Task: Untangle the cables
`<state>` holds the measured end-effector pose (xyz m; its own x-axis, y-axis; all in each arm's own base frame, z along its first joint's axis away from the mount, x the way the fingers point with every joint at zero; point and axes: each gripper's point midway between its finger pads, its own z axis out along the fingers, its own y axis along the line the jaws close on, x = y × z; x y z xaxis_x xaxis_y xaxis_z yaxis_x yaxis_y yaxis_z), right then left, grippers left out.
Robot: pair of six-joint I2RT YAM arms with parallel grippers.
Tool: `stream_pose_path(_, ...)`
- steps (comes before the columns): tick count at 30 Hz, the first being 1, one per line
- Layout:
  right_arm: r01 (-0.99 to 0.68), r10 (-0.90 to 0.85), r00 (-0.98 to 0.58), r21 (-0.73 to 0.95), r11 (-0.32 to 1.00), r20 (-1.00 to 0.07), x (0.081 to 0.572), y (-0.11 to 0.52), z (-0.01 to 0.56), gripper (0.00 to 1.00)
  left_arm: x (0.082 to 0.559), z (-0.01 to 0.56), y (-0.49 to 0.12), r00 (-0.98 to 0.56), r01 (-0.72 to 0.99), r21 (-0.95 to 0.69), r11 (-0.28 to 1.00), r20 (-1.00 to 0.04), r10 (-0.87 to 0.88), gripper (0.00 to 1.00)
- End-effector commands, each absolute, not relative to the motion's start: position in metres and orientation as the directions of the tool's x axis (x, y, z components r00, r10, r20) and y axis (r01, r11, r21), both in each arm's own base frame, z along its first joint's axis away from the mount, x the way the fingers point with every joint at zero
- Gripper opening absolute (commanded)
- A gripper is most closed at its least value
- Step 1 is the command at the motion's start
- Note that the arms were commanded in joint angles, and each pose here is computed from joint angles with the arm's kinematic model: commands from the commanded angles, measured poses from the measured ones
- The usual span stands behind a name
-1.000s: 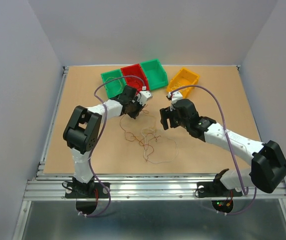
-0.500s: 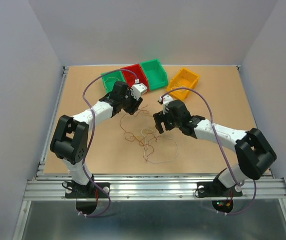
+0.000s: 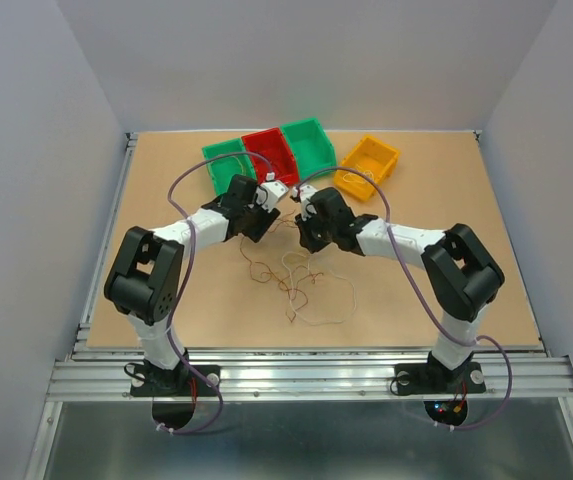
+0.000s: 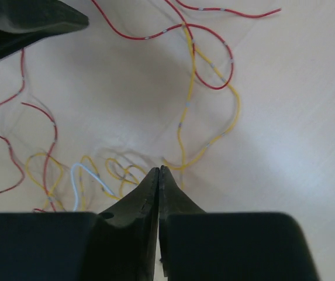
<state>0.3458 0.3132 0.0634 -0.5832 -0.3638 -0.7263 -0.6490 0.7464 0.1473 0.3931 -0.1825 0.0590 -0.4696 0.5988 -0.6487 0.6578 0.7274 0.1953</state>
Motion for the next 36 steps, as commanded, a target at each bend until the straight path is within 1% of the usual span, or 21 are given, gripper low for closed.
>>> stream_pose_path(1,-0.714,-0.383,-0.561,0.195,0.673,-0.734,0.342,0.331,0.08,0.0,0.399,0.051,-0.184,-0.476,0.666,0.207,0.717,-0.622,0.622,0.63)
stream_pose_path(3,-0.708,-0.391,-0.574,0.195,0.679,-0.719,0.329,0.32,0.083,0.01,0.399,0.047,-0.184,-0.48,0.673,0.202,0.711,-0.612,0.628,0.63)
stream_pose_path(5,-0.702,-0.384,-0.568,0.185,0.688,-0.728,0.32,0.31,0.091,0.0,0.4,0.045,-0.184,-0.483,0.674,0.202,0.71,-0.607,0.631,0.63)
stream_pose_path(6,-0.692,-0.369,-0.568,0.185,0.698,-0.735,0.307,0.298,0.099,0.01,0.4,0.045,-0.184,-0.483,0.671,0.206,0.712,-0.607,0.631,0.63)
stream_pose_path(7,-0.681,-0.359,-0.566,0.176,0.71,-0.742,0.303,0.29,0.103,0.0,0.401,0.045,-0.183,-0.482,0.672,0.209,0.71,-0.605,0.634,0.61)
stream_pose_path(8,-0.678,-0.355,-0.564,0.172,0.715,-0.746,0.296,0.283,0.105,0.01,0.4,0.044,-0.183,-0.486,0.672,0.208,0.711,-0.601,0.634,0.58)
stream_pose_path(9,-0.679,-0.322,-0.532,0.168,0.714,-0.783,0.29,0.278,0.128,0.01,0.401,0.043,-0.183,-0.485,0.672,0.208,0.71,-0.601,0.635,0.5)
stream_pose_path(10,-0.676,-0.315,-0.524,0.162,0.719,-0.791,0.285,0.272,0.131,0.05,0.402,0.043,-0.184,-0.485,0.673,0.206,0.711,-0.602,0.634,0.38)
stream_pose_path(11,-0.658,-0.313,-0.53,0.15,0.738,-0.788,0.278,0.26,0.126,0.11,0.401,0.042,-0.184,-0.487,0.675,0.204,0.709,-0.598,0.637,0.21)
stream_pose_path(12,-0.648,-0.299,-0.521,0.142,0.749,-0.799,0.277,0.255,0.131,0.44,0.402,0.044,-0.185,-0.486,0.674,0.204,0.71,-0.602,0.634,0.13)
stream_pose_path(13,-0.634,-0.272,-0.491,0.126,0.763,-0.828,0.276,0.248,0.146,0.6,0.402,0.045,-0.185,-0.484,0.674,0.203,0.711,-0.606,0.632,0.05)
stream_pose_path(14,-0.627,-0.269,-0.486,0.117,0.77,-0.832,0.273,0.242,0.145,0.67,0.402,0.05,-0.186,-0.478,0.672,0.204,0.712,-0.615,0.627,0.0)
stream_pose_path(15,-0.618,-0.251,-0.466,0.108,0.779,-0.849,0.274,0.239,0.154,0.73,0.403,0.055,-0.188,-0.467,0.673,0.202,0.712,-0.631,0.62,0.0)
stream_pose_path(20,-0.645,-0.221,-0.417,0.116,0.755,-0.881,0.277,0.247,0.168,0.79,0.401,0.088,-0.189,-0.409,0.652,0.216,0.727,-0.708,0.576,0.0)
stream_pose_path(23,-0.676,-0.232,-0.4,0.114,0.728,-0.887,0.285,0.261,0.167,0.82,0.402,0.118,-0.188,-0.349,0.622,0.239,0.745,-0.767,0.537,0.0)
stream_pose_path(24,-0.681,-0.232,-0.395,0.113,0.724,-0.889,0.294,0.269,0.168,0.83,0.401,0.119,-0.186,-0.348,0.615,0.241,0.751,-0.772,0.533,0.0)
stream_pose_path(27,-0.673,-0.243,-0.413,0.114,0.731,-0.877,0.31,0.28,0.161,0.83,0.401,0.132,-0.184,-0.316,0.593,0.252,0.764,-0.801,0.509,0.0)
stream_pose_path(28,-0.665,-0.237,-0.413,0.114,0.738,-0.879,0.325,0.291,0.157,0.83,0.403,0.14,-0.183,-0.298,0.579,0.261,0.772,-0.814,0.499,0.0)
stream_pose_path(31,-0.661,-0.241,-0.423,0.115,0.741,-0.873,0.35,0.311,0.147,0.82,0.404,0.147,-0.179,-0.279,0.553,0.269,0.789,-0.832,0.479,0.0)
stream_pose_path(36,-0.688,-0.256,-0.45,0.149,0.71,-0.856,0.371,0.34,0.127,0.78,0.403,0.169,-0.168,-0.233,0.506,0.268,0.82,-0.873,0.429,0.0)
